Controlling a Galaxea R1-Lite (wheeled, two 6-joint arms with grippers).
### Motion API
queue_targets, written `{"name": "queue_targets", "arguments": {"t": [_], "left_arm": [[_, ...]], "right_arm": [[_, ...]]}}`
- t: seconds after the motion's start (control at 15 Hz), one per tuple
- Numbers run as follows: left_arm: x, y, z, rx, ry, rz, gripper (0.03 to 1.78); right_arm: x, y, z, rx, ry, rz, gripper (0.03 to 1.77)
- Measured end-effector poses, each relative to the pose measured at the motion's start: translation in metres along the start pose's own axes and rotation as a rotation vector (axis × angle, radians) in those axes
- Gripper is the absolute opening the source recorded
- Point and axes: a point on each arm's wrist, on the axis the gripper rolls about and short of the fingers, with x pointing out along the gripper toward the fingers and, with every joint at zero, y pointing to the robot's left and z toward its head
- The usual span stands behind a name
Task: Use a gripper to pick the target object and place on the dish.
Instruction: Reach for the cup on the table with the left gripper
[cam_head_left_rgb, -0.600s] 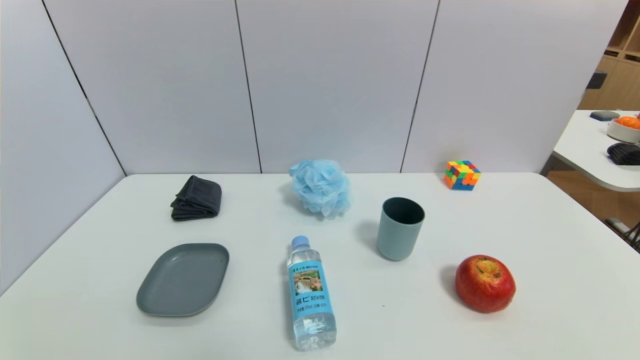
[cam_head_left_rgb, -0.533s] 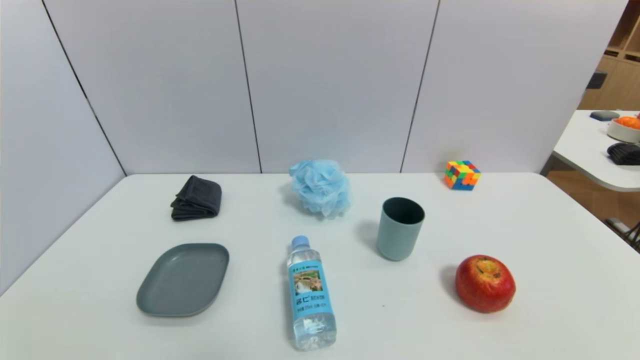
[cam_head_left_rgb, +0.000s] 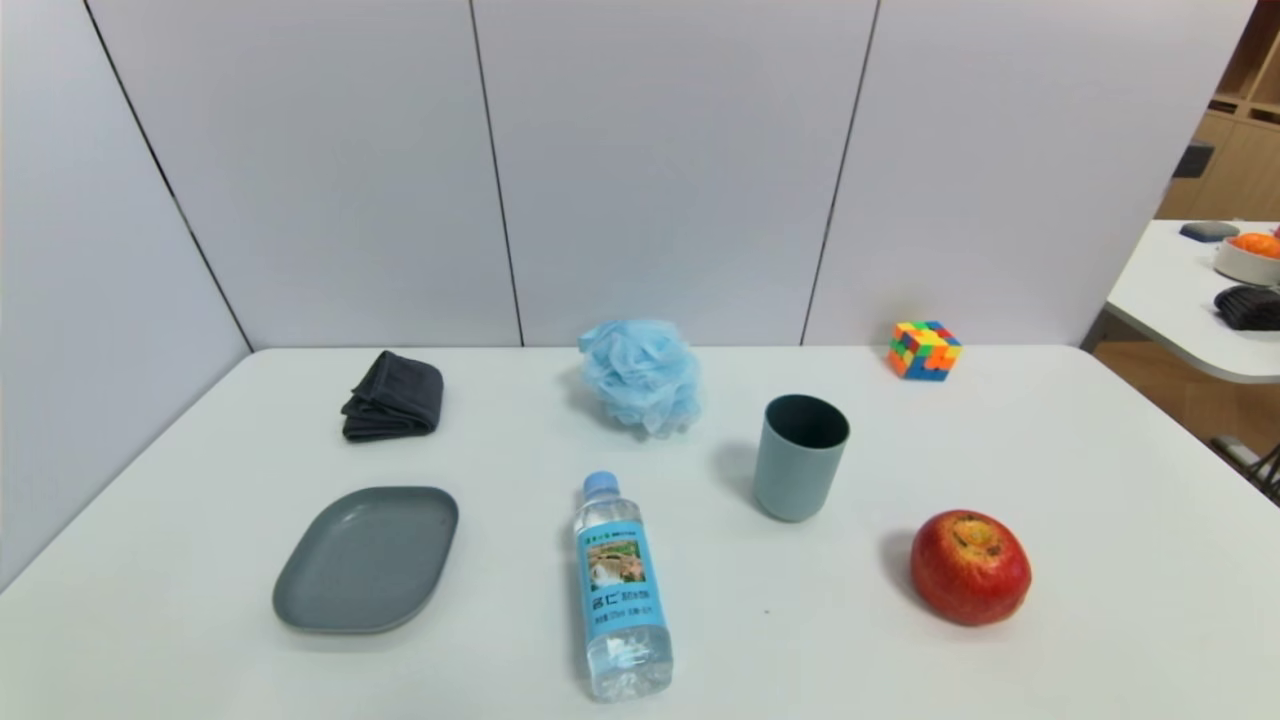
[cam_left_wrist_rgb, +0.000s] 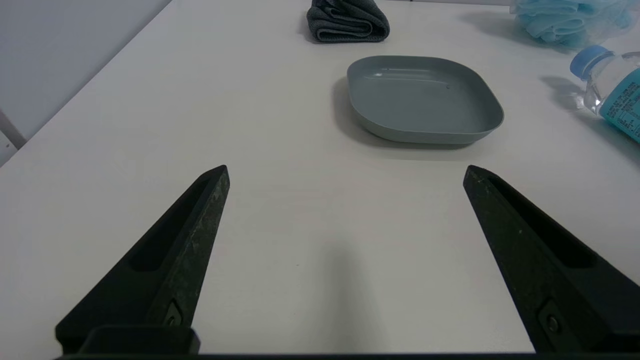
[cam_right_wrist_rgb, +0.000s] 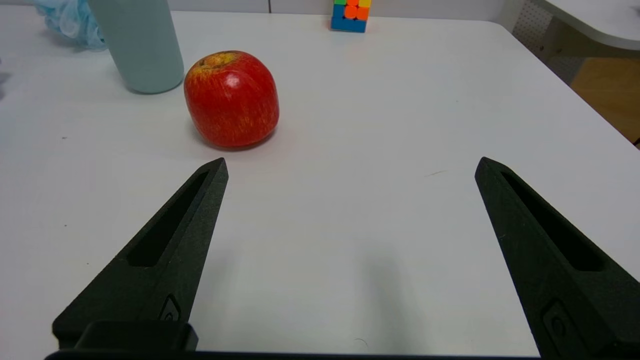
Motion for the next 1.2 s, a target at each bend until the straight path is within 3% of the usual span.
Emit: {"name": "queue_targets", "arguments": {"t": [0.73,1.2], "left_arm": [[0.0,0.0,0.0,-0.023,-0.004,0.014,1.69],[0.002,-0.003,0.03,0.083,0.026,-0.038,1.69]], "right_arm": [[0.0,0.0,0.0,0.0,0.0,0.0,1.71],[0.0,0.0,0.0,0.0,0.0,0.0,1.71]]}}
